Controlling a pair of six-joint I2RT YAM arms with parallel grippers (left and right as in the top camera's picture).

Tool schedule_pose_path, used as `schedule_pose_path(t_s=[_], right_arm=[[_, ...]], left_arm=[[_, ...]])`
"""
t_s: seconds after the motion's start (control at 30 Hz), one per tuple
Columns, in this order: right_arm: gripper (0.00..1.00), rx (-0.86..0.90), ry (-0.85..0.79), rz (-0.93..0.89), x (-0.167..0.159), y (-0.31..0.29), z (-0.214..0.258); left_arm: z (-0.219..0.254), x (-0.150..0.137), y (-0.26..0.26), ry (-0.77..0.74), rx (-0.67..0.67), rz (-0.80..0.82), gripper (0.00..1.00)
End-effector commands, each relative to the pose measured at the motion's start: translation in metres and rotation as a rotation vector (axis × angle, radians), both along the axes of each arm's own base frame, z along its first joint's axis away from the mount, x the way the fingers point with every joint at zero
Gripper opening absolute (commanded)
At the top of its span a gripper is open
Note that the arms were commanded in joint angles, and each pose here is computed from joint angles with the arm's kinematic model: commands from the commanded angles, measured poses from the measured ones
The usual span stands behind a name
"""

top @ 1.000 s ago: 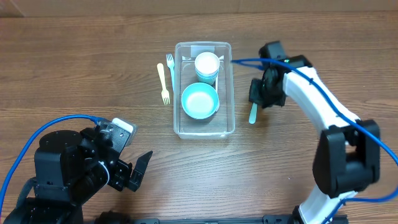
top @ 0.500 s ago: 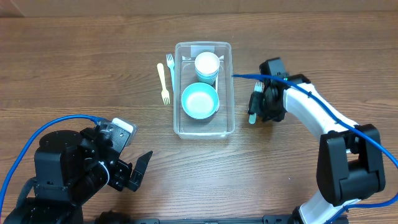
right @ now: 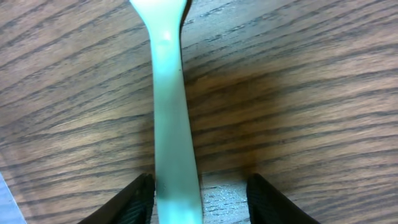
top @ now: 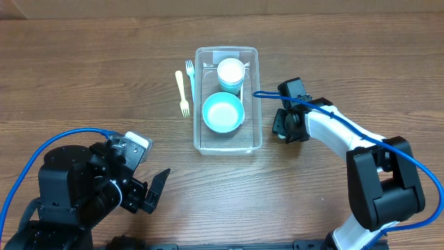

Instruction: Pack container

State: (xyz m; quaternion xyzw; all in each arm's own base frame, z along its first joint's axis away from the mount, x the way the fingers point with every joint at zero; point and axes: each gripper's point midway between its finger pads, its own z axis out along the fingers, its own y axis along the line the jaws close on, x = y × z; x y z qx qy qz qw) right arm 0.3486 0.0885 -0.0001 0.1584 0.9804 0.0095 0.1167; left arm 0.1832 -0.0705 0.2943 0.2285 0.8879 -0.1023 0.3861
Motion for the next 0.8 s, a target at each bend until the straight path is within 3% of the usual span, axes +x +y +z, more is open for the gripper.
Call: schedule_pose_path(t_s=[0.0,0.13,0.43,0.57,0.77], right_arm=[[0.43,-0.049,0.085,-0.029,-0.015,-0.009,-0.029],[0.41,-0.085,0.136,-0.031,-0.025,-0.016,-0.037],[0.14,-0.097,0.152,-0.03,-0.027,-0.017,-0.033],[0.04,-0.084,0.113,-0.041,-0.002,-0.014,-0.01],[0.04,-0.064,0.042,-0.033,0.035,-0.004,0.041]], left_arm=[[0.001,0.0,-0.002,-0.006,-0.006,-0.018,1.0],[0.001,0.0,-0.002,-0.006,-0.006,-0.018,1.0],[0.001,0.0,-0.002,-0.006,-0.006,-0.018,1.0],[0.001,0.0,-0.002,-0.006,-0.006,-0.018,1.0],[0.001,0.0,-0.002,-0.006,-0.006,-0.018,1.0]])
